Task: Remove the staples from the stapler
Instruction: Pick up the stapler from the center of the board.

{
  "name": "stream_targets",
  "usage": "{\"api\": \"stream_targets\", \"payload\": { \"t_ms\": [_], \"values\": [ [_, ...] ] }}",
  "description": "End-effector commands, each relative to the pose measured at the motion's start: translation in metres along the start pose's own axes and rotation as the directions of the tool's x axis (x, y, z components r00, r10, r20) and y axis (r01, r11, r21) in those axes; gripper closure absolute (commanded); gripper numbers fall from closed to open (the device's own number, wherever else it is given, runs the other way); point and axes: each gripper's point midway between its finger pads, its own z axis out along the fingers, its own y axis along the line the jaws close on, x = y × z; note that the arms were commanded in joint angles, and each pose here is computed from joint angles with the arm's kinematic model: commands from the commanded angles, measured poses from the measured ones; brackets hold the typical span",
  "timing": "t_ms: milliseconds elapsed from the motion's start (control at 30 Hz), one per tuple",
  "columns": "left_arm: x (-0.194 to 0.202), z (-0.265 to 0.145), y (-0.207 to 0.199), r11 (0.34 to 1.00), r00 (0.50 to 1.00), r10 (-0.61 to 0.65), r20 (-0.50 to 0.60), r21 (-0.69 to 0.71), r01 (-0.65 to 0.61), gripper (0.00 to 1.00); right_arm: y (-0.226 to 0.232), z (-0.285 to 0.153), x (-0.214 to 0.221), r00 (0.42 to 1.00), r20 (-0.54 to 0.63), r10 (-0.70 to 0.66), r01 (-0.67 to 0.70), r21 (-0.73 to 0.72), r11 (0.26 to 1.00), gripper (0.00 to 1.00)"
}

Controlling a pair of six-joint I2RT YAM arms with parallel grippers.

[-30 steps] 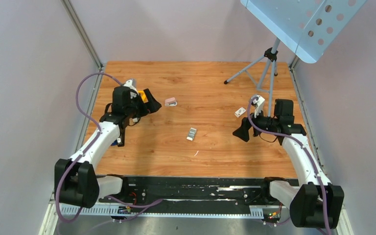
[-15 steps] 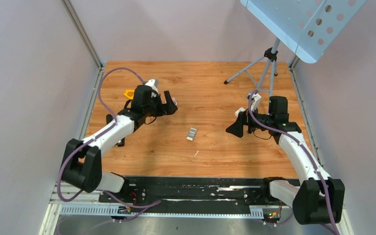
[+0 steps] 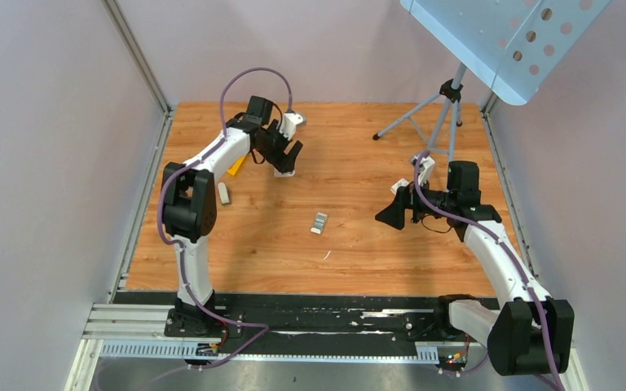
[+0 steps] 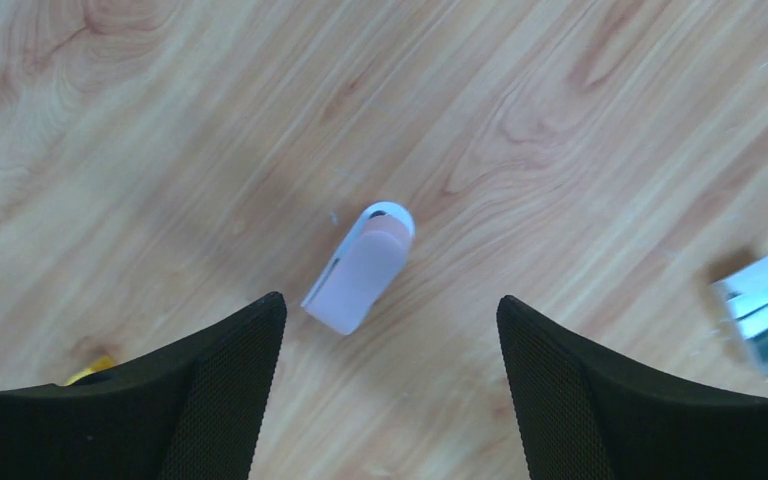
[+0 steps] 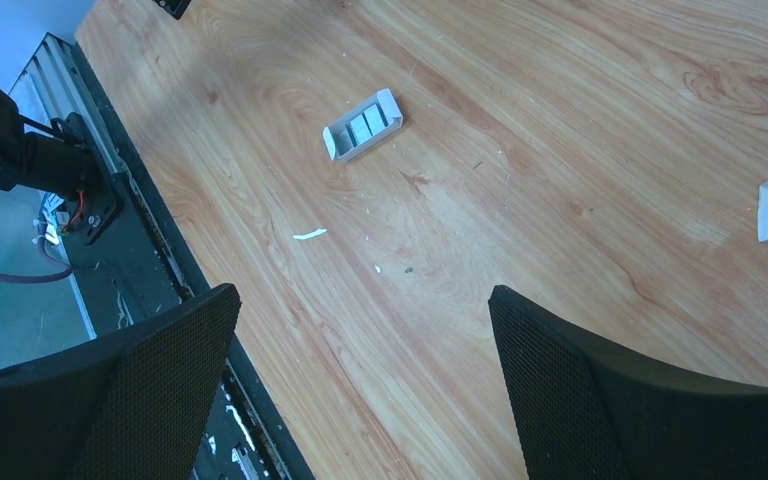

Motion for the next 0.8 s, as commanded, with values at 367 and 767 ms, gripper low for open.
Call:
{"api": "stream_targets", "payload": {
  "t_ms": [367, 767],
  "values": [
    [0.017, 0.025, 0.008, 0.954, 0.943, 0.3, -0.143, 0.06, -0.295, 0.38, 0.004, 0.003, 0.006, 1.0, -0.008, -0.017, 0.017, -0.025, 1.0, 0.0],
    [0.026, 0.046, 0.011, 0.944, 0.926, 0.329, -0.186, 0.042, -0.327, 0.58, 0.006, 0.002, 0.005, 1.0, -0.006, -0.024, 0.024, -0.025, 0.999, 0.0]
  ]
}}
